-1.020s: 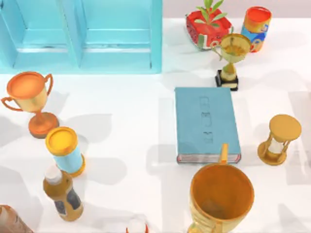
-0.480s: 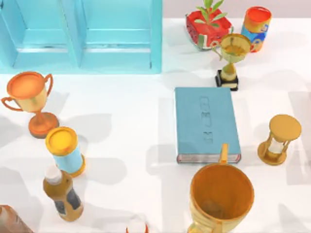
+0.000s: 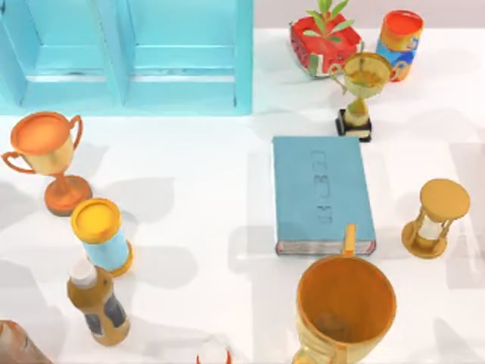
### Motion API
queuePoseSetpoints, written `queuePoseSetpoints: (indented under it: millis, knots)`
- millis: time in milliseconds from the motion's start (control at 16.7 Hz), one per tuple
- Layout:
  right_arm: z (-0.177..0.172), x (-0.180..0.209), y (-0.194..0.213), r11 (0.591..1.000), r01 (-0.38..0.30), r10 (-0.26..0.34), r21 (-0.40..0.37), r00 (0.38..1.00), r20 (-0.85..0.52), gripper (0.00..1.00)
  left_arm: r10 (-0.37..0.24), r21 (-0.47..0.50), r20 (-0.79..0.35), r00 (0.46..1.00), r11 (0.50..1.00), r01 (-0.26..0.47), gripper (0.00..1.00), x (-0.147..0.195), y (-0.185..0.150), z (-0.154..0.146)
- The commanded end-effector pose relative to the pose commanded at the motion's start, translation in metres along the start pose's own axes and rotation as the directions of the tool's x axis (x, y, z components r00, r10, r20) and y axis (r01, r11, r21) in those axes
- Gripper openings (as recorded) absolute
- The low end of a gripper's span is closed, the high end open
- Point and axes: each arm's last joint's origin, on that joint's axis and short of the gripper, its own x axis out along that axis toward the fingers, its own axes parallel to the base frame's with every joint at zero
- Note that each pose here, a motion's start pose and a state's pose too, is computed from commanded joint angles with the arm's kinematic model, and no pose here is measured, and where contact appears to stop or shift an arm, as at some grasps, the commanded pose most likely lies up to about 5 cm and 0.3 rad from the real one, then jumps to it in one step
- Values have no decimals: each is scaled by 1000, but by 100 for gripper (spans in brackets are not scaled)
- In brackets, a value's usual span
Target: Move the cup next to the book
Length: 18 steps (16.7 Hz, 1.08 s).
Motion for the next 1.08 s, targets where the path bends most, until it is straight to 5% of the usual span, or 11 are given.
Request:
queuePoseSetpoints:
  millis: [480, 1080]
  knots:
    - [0, 0, 0, 1000, 0, 0, 0, 1000, 0, 100, -2, 0, 2, 1000, 1000, 2, 0, -48, 0, 0]
    - [0, 0, 0, 1000, 0, 0, 0, 1000, 0, 100, -27, -21, -15, 1000, 999, 27, 0, -60, 28, 1]
